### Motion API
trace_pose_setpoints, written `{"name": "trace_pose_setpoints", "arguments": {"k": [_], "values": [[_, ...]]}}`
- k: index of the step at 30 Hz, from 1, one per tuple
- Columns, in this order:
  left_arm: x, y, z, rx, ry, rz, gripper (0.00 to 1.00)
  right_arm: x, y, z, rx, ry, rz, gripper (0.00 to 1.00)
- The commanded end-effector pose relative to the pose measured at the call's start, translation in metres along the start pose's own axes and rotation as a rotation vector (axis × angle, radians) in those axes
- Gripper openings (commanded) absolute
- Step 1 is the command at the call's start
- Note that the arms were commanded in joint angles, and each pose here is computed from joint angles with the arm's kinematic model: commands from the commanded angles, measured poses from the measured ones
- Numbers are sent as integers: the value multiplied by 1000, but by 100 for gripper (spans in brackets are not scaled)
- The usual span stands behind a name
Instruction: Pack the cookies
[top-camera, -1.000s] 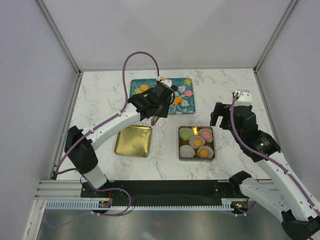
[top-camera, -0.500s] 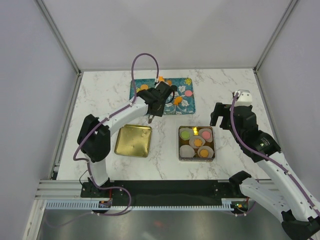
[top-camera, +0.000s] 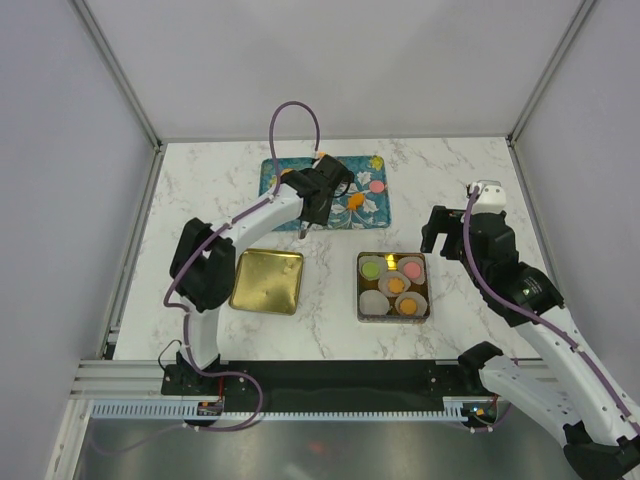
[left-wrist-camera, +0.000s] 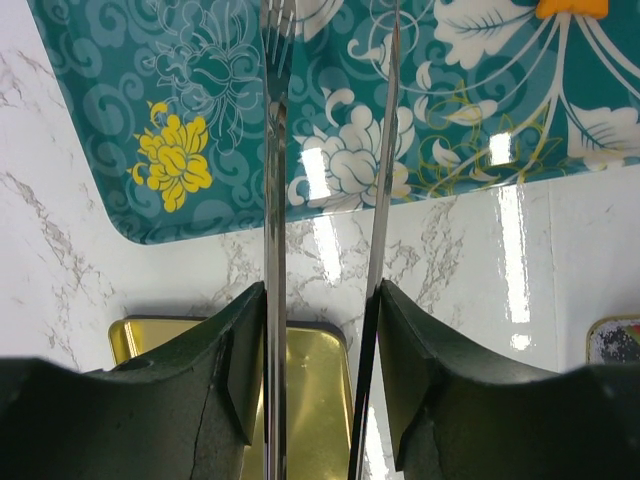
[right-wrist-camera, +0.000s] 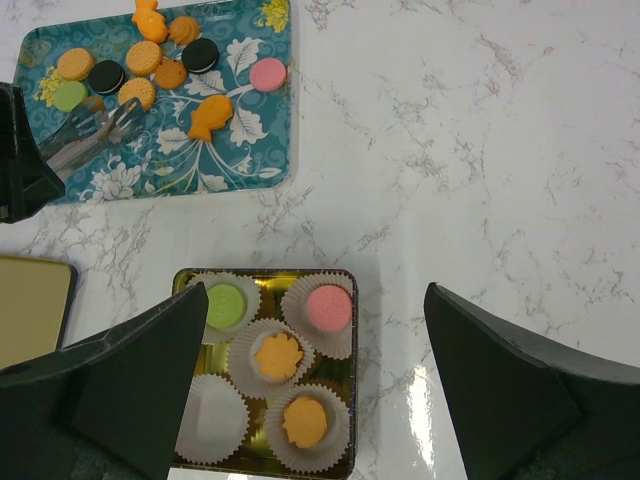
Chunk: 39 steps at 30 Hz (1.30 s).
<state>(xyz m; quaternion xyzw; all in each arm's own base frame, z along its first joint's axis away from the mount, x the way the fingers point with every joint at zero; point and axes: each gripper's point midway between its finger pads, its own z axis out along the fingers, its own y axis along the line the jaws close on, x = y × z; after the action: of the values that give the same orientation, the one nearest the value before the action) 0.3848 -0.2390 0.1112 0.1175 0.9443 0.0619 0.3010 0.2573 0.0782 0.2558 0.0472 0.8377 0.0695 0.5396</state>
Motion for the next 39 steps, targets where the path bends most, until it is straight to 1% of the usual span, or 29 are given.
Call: {"name": "trace_pose_setpoints", "arguments": {"k": [1,10,24,39], "values": [[-23,4,0,-4,-39,15,54,-17,-1,-9,-3,-44,-2,98],[-34,0,7,15,-28,25,54,-19,-1,-10,-2,-50,1,98],[-35,1,18,10,-4,31,55,-18,-2,-10,4,-50,-5,98],[-37,1,21,20,6,39,54,-21,-3,-12,2,-58,-4,98]]}}
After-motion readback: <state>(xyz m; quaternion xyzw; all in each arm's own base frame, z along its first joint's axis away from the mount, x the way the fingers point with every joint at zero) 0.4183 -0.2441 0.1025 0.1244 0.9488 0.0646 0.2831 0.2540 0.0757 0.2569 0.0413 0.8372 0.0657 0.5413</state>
